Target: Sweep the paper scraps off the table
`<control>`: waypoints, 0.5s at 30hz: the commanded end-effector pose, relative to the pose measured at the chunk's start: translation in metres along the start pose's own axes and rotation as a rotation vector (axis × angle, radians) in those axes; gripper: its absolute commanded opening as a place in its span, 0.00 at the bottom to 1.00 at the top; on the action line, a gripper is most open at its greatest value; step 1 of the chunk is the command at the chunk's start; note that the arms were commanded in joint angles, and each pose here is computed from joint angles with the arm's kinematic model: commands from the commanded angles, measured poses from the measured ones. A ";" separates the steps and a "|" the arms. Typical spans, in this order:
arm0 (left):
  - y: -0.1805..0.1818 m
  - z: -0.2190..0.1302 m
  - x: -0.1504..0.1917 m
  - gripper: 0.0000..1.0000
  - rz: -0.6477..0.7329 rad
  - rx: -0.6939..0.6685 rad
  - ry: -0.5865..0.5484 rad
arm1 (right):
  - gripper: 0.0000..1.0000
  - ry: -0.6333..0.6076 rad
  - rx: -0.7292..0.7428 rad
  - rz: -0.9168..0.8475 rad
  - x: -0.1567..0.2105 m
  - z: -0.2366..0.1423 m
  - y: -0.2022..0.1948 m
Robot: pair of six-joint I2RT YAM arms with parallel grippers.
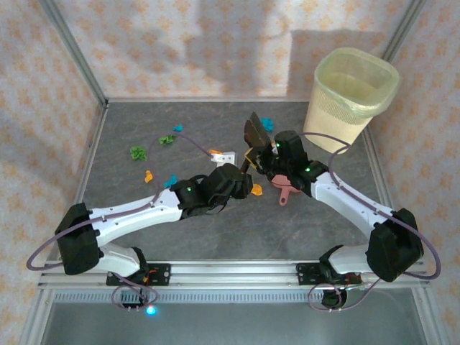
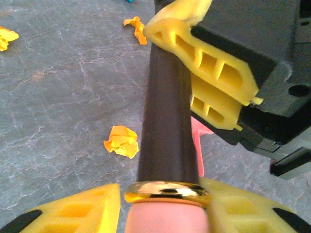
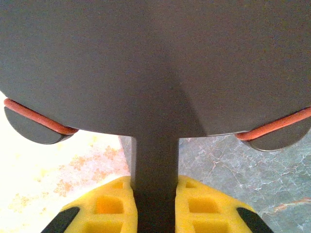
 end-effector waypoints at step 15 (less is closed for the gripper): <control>0.010 -0.015 -0.025 0.00 -0.018 -0.080 -0.099 | 0.35 -0.070 -0.013 -0.100 -0.004 -0.016 0.005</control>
Point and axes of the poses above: each hand's point on the last joint's axis, 136 mm out from that joint toward the fingers, its own z axis out along the fingers, its own y axis along the line the jaws close on, x = y × z, the point moved 7 cm from there along -z, back along the fingers, and after that the axes turned 5 degrees about z, right-handed, at the moved point
